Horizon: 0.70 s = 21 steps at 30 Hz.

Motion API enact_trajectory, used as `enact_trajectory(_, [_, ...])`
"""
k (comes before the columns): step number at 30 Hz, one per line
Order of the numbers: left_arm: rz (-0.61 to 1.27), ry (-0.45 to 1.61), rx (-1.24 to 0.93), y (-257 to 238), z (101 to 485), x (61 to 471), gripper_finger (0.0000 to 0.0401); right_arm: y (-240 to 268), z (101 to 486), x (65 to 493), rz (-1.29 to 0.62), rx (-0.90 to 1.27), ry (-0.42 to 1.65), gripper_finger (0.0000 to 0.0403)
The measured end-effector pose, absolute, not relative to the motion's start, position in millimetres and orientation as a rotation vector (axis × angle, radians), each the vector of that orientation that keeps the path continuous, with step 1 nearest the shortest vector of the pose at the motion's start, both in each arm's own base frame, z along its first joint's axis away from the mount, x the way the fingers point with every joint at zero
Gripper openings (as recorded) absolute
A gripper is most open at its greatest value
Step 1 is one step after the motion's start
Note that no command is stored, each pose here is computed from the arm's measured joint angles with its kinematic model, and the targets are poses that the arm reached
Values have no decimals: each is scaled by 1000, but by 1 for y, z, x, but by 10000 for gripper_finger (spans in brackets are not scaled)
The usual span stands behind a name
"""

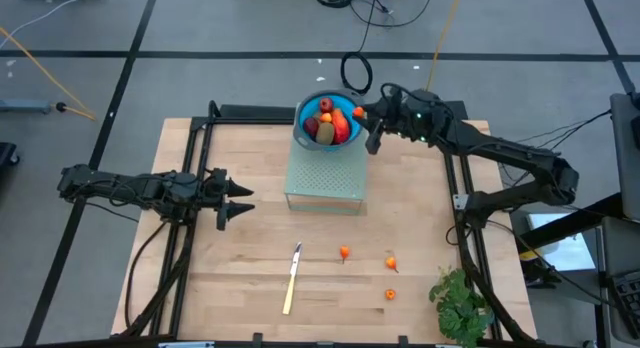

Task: Pick & Place Fruit
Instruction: Put the peach into the blue strainer bowl on the shelf

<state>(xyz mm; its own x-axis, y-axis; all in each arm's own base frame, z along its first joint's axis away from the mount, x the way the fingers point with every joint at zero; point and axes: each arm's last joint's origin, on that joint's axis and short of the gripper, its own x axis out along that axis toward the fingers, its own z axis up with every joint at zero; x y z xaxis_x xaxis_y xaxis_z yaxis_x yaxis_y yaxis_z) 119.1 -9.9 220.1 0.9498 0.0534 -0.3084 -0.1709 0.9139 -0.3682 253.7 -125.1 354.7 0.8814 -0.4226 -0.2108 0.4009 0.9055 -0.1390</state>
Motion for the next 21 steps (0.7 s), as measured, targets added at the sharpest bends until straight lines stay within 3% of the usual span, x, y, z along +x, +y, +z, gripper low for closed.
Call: enact_trajectory(21, [184, 280, -415, -8, 220, 119, 241, -164, 318, 305, -306, -76, 370, 128])
